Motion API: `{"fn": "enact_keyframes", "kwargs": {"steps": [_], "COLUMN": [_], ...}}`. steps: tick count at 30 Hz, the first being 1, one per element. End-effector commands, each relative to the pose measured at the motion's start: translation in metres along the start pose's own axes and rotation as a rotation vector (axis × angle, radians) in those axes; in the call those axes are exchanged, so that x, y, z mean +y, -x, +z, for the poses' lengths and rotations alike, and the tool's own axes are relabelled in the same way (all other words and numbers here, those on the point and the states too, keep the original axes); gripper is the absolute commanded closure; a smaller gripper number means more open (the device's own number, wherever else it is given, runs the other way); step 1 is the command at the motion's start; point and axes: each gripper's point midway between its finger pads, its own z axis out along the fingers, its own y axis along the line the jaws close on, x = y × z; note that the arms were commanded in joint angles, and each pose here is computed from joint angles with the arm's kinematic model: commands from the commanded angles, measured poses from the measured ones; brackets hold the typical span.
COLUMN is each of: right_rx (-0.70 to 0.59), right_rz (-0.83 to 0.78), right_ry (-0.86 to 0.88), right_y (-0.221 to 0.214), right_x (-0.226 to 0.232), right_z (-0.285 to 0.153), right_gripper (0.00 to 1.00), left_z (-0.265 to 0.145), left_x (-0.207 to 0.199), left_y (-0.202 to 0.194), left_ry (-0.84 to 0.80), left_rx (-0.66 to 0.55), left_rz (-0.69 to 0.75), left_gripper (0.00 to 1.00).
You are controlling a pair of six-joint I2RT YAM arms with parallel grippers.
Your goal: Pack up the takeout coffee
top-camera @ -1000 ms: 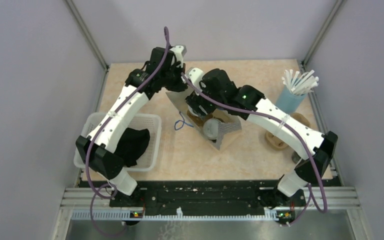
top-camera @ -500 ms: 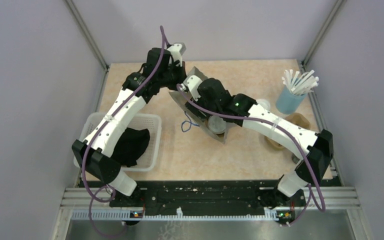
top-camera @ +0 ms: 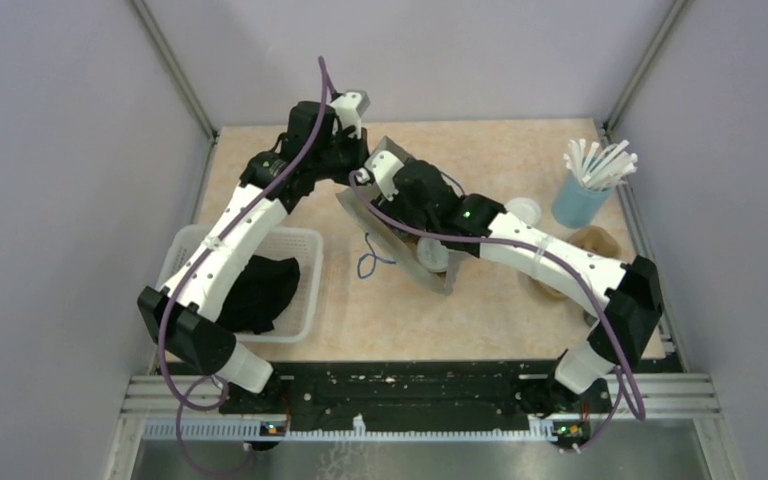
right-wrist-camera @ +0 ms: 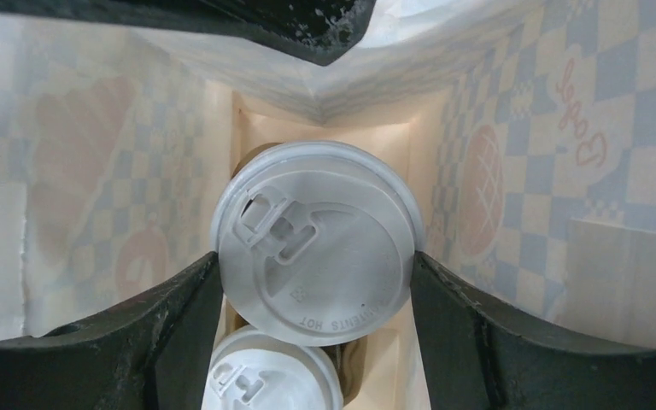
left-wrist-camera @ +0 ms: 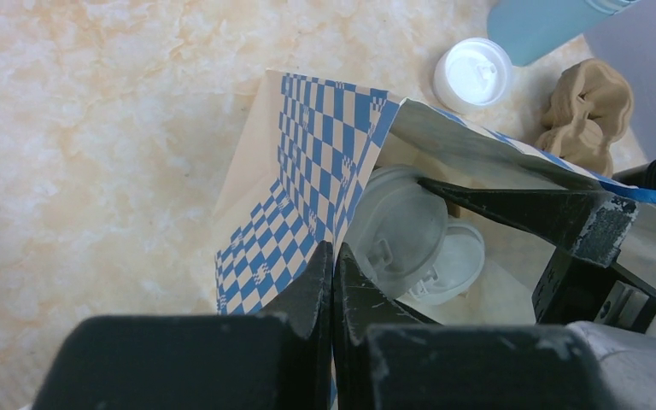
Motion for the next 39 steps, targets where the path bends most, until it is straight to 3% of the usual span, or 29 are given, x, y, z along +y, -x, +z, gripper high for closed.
{"fn": "enact_keyframes", "kwargs": {"steps": [1, 8, 20, 31, 39], "right_rx": [-0.003, 0.021, -0.055, -0.090, -0.079], "right_rz": [-0.011, -0.033, -0.113, -0.069, -0.072], "right_ry": [-0.049, 0.027, 0.137, 0.144, 0.123], "right_y": [-0.005, -0.017, -0.001, 0.012, 0.007], "right_x": [-0.001, 0.016, 0.036, 0.035, 0.036], "right_z": [0.011, 0.011, -0.006, -0.027, -0.018], "right_gripper": [0.38, 0.39, 0.39, 0.39, 0.39], "left_z": [-0.021, -0.021, -0.017, -0.017, -0.022], "left_x": [-0.020, -0.018, -0.011, 0.002, -0.003], "left_y": [0.031, 0.032, 0.029, 0.036, 0.032], "left_ry": [-0.070, -0.063, -0.030, 0.047, 0.021], "left_rx": [-0.134, -0.141, -0.137, -0.154, -0.165], "left_rz": [0.067, 0.082, 0.081, 0.090, 0.077], "left_gripper": [1.00, 1.00, 1.00, 1.00, 1.00]}}
